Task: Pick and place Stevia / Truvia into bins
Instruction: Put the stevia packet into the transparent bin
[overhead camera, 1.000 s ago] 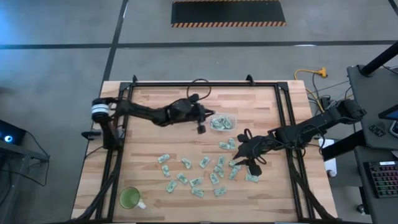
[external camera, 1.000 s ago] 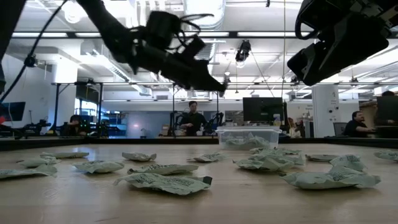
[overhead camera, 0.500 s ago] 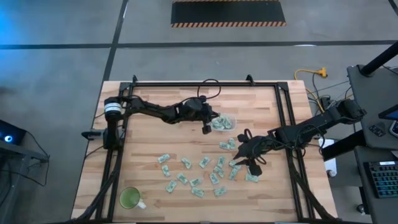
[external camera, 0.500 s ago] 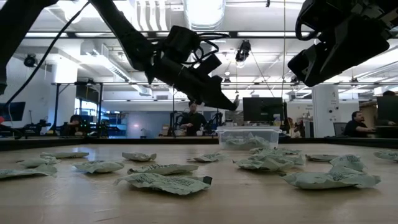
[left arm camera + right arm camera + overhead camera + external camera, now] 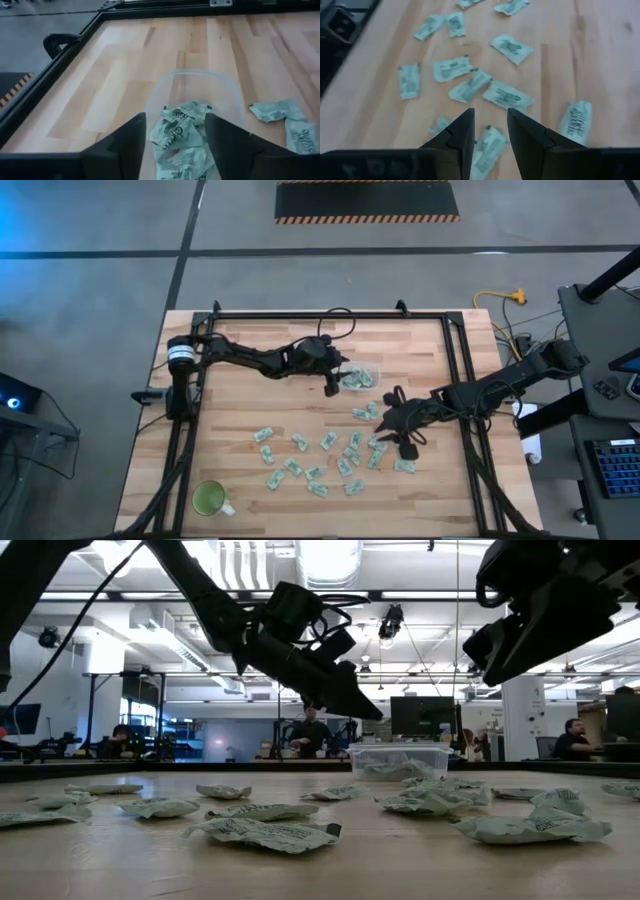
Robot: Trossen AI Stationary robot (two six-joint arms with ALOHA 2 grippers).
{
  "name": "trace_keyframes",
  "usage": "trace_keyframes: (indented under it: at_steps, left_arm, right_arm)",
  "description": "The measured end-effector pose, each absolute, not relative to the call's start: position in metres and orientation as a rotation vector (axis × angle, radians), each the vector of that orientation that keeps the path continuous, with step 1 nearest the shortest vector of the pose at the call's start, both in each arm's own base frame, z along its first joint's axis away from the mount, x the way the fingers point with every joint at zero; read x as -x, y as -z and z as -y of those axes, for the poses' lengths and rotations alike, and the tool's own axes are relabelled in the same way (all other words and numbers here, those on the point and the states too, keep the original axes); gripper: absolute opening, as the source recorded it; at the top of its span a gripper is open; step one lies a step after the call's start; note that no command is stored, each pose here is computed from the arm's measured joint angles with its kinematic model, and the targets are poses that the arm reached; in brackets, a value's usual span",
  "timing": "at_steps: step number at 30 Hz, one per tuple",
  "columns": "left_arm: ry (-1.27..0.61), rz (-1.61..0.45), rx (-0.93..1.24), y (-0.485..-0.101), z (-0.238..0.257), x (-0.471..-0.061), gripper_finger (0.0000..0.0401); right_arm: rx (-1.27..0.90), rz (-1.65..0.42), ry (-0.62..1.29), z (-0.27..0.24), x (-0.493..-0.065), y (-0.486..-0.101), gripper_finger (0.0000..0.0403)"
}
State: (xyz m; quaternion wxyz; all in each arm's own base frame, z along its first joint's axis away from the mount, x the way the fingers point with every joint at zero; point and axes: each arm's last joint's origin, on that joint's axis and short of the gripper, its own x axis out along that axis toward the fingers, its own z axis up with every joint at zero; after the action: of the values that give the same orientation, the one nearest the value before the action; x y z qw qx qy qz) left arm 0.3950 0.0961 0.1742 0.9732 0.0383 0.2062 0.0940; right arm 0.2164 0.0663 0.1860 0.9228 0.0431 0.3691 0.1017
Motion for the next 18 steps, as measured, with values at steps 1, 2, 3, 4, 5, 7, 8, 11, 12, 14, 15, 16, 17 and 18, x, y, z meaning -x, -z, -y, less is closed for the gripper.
trace_keyframes:
  at_steps: [1,2,3,4,5,7,8,11,12,14,15,16,17,18]
  left_arm:
    - [-0.192,-0.418,-0.061,-0.174,-0.096,-0.395,0.0197]
    - [-0.192,-0.429,-0.054,-0.175,-0.096,-0.394,0.0203]
    - [-0.186,-0.448,-0.049,-0.175,-0.095,-0.392,0.0207]
    - [-0.182,-0.461,-0.047,-0.176,-0.093,-0.391,0.0210]
    - [-0.178,-0.477,-0.044,-0.177,-0.092,-0.390,0.0211]
    - [-0.164,-0.510,-0.042,-0.180,-0.087,-0.387,0.0212]
    - [-0.155,-0.526,-0.041,-0.181,-0.083,-0.386,0.0213]
    - [-0.129,-0.564,-0.043,-0.188,-0.073,-0.381,0.0213]
    - [-0.118,-0.564,-0.047,-0.192,-0.069,-0.380,0.0213]
    - [-0.098,-0.565,-0.054,-0.199,-0.060,-0.377,0.0213]
    - [-0.088,-0.560,-0.058,-0.204,-0.056,-0.376,0.0213]
    - [-0.078,-0.558,-0.061,-0.208,-0.052,-0.375,0.0213]
    - [-0.068,-0.551,-0.065,-0.212,-0.048,-0.373,0.0213]
    - [-0.059,-0.539,-0.069,-0.218,-0.044,-0.371,0.0213]
  right_arm:
    - [-0.081,-0.759,-0.190,-0.066,-0.216,-0.185,0.0107]
    - [-0.076,-0.760,-0.162,-0.065,-0.216,-0.183,0.0107]
    - [-0.074,-0.760,-0.125,-0.063,-0.215,-0.182,0.0107]
    - [-0.068,-0.761,-0.083,-0.062,-0.214,-0.180,0.0107]
    - [-0.063,-0.765,-0.035,-0.060,-0.213,-0.178,0.0106]
    - [-0.056,-0.773,0.060,-0.057,-0.210,-0.173,0.0105]
    - [-0.051,-0.773,0.094,-0.056,-0.209,-0.171,0.0105]
    - [-0.058,-0.781,0.128,-0.054,-0.206,-0.166,0.0105]
    - [-0.061,-0.785,0.131,-0.053,-0.206,-0.165,0.0105]
    - [-0.074,-0.788,0.139,-0.053,-0.205,-0.164,0.0104]
    - [-0.073,-0.790,0.141,-0.053,-0.205,-0.163,0.0103]
    - [-0.068,-0.795,0.147,-0.053,-0.205,-0.162,0.0102]
    - [-0.063,-0.799,0.154,-0.053,-0.206,-0.160,0.0101]
    - [-0.059,-0.804,0.159,-0.053,-0.206,-0.159,0.0100]
